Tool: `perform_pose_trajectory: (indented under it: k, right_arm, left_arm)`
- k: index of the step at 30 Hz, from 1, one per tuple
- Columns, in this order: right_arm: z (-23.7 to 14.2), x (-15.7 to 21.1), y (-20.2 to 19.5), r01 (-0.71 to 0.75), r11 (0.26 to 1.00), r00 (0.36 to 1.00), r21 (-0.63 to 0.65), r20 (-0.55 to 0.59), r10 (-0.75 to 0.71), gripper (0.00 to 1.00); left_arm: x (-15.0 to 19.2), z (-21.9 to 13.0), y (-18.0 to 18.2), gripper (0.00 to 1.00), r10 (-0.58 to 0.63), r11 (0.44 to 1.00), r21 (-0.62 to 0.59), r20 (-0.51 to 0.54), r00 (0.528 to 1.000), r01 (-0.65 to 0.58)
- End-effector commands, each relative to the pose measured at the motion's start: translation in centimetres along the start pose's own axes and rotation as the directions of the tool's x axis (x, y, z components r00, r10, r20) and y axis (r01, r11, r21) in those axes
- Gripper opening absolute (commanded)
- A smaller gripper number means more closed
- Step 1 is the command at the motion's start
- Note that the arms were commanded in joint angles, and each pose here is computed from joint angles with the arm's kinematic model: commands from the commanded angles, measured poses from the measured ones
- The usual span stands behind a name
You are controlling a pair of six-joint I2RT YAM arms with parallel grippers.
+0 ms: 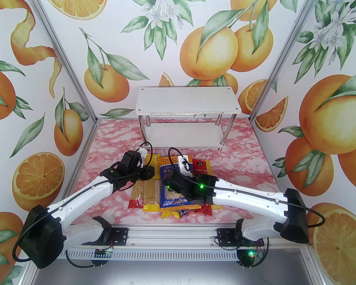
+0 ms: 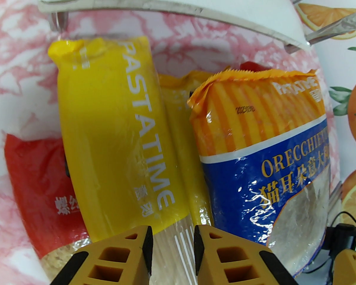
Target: Place and organize the pasta boxes and bags onto the shelf
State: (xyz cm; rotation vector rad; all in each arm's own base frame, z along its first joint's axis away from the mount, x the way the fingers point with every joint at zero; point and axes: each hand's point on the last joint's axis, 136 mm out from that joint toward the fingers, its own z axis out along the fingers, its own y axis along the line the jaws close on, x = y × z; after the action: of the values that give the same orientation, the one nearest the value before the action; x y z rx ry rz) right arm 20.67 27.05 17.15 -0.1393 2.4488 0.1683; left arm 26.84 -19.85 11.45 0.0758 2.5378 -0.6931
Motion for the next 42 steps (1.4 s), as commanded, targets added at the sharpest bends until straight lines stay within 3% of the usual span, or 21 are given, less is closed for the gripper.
perform_pose_trajectory:
  k: [1, 12, 30, 34, 42]
  right_arm:
    - [0.4, 0.7, 0.6, -0.012, 1.0, 0.999, 0.02, -0.037, 0.013, 0.98]
    - [2.2, 1.2, -0.1, 0.085, 0.987, 0.994, 0.138, -0.083, -0.074, 1.0]
    - [5.7, 4.5, -0.4, 0.123, 0.985, 0.958, 0.123, -0.272, -0.086, 0.99]
    - [6.0, 5.8, -0.9, 0.155, 0.981, 0.939, 0.12, -0.325, -0.109, 0.91]
    - [6.2, 7.9, -1.4, 0.164, 0.983, 0.906, 0.088, -0.407, -0.114, 0.61]
  left_arm:
    - [0.5, 1.0, -0.5, 0.35, -0.027, 0.999, 0.036, -0.049, 0.998, 0.029]
    - [-0.5, 1.1, -0.7, 0.35, -0.034, 0.998, 0.055, -0.046, 0.998, 0.036]
    - [-2.7, -2.4, 1.7, 0.36, -0.094, 0.994, 0.067, 0.035, 0.995, 0.091]
    - [-3.0, -2.6, 1.9, 0.36, -0.099, 0.993, 0.068, 0.043, 0.994, 0.096]
    - [-3.3, -2.5, 2.2, 0.35, -0.105, 0.992, 0.069, 0.047, 0.993, 0.101]
